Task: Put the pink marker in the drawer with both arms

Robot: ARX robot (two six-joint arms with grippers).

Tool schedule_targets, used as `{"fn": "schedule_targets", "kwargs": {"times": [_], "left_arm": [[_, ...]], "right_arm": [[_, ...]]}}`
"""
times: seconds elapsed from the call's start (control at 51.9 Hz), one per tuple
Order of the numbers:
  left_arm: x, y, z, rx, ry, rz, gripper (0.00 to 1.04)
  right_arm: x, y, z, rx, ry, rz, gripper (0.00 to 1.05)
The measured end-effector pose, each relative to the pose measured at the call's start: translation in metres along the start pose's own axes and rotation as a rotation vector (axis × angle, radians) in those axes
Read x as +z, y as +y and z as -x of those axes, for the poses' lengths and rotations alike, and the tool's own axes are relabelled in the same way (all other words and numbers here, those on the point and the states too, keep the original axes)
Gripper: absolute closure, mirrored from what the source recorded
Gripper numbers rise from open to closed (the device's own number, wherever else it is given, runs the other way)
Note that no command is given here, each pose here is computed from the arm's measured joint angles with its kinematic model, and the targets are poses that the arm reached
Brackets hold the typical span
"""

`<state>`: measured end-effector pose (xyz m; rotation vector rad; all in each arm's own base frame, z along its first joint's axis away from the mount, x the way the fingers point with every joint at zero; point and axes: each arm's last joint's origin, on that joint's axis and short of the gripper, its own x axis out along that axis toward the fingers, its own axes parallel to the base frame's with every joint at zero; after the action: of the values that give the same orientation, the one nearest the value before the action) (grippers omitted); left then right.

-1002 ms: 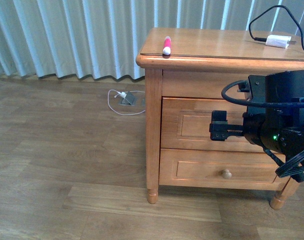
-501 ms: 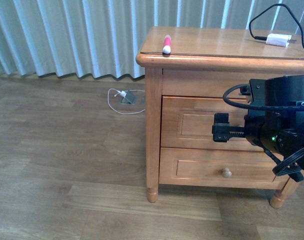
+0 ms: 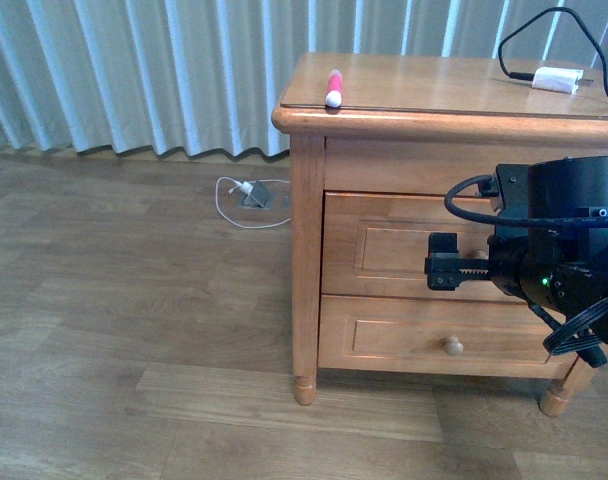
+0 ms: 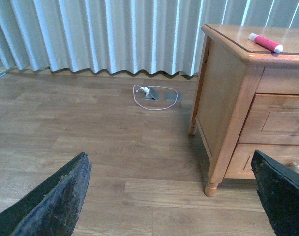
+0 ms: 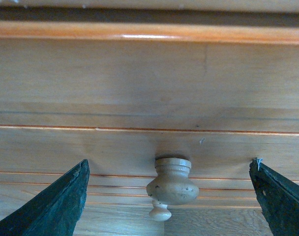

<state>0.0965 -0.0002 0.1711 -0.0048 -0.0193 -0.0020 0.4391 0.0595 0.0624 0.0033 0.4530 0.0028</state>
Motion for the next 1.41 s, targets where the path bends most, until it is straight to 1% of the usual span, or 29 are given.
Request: {"fn": "schedule_targets", "kwargs": {"times": [0.077, 0.482, 0.559, 0.597, 0.674, 0.732, 0.809, 0.925, 0.963, 1.175, 1.31, 1.407], "left_arm": [[0.0, 0.0, 0.0, 0.0, 0.0, 0.0, 0.06], [0.0, 0.0, 0.0, 0.0, 0.0, 0.0, 0.06], [0.0, 0.0, 0.0, 0.0, 0.0, 0.0, 0.06], [0.0, 0.0, 0.0, 0.0, 0.0, 0.0, 0.06], [0.0, 0.0, 0.0, 0.0, 0.0, 0.0, 0.06], [0.0, 0.0, 0.0, 0.0, 0.0, 0.0, 0.06], [0.0, 0.0, 0.0, 0.0, 0.0, 0.0, 0.06], [0.0, 0.0, 0.0, 0.0, 0.0, 0.0, 0.06], [0.0, 0.0, 0.0, 0.0, 0.0, 0.0, 0.06], [0.0, 0.0, 0.0, 0.0, 0.0, 0.0, 0.06], [0.0, 0.0, 0.0, 0.0, 0.0, 0.0, 0.06], [0.0, 0.0, 0.0, 0.0, 0.0, 0.0, 0.06]], "right_arm": [[-0.002, 0.0, -0.002, -0.008, 0.011, 0.017, 0.08], [-0.004, -0.001, -0.005, -0.019, 0.018, 0.017, 0.09], [-0.004, -0.001, -0.005, -0.029, 0.017, 0.017, 0.18], [-0.004, -0.001, -0.005, -0.031, 0.016, 0.017, 0.26], [-0.004, -0.001, -0.005, -0.03, 0.016, 0.017, 0.36], [-0.004, -0.001, -0.005, -0.032, 0.02, 0.013, 0.47], [-0.005, -0.002, -0.005, -0.032, 0.023, 0.01, 0.57], [-0.005, -0.002, -0.005, -0.027, 0.029, -0.008, 0.77], [-0.006, -0.003, -0.005, -0.027, 0.032, -0.013, 0.8], [-0.009, -0.005, 0.012, 0.003, 0.059, -0.061, 0.81], [-0.017, -0.008, 0.036, 0.016, 0.084, -0.088, 0.81], [-0.027, -0.009, 0.062, 0.042, 0.107, -0.102, 0.81]]}}
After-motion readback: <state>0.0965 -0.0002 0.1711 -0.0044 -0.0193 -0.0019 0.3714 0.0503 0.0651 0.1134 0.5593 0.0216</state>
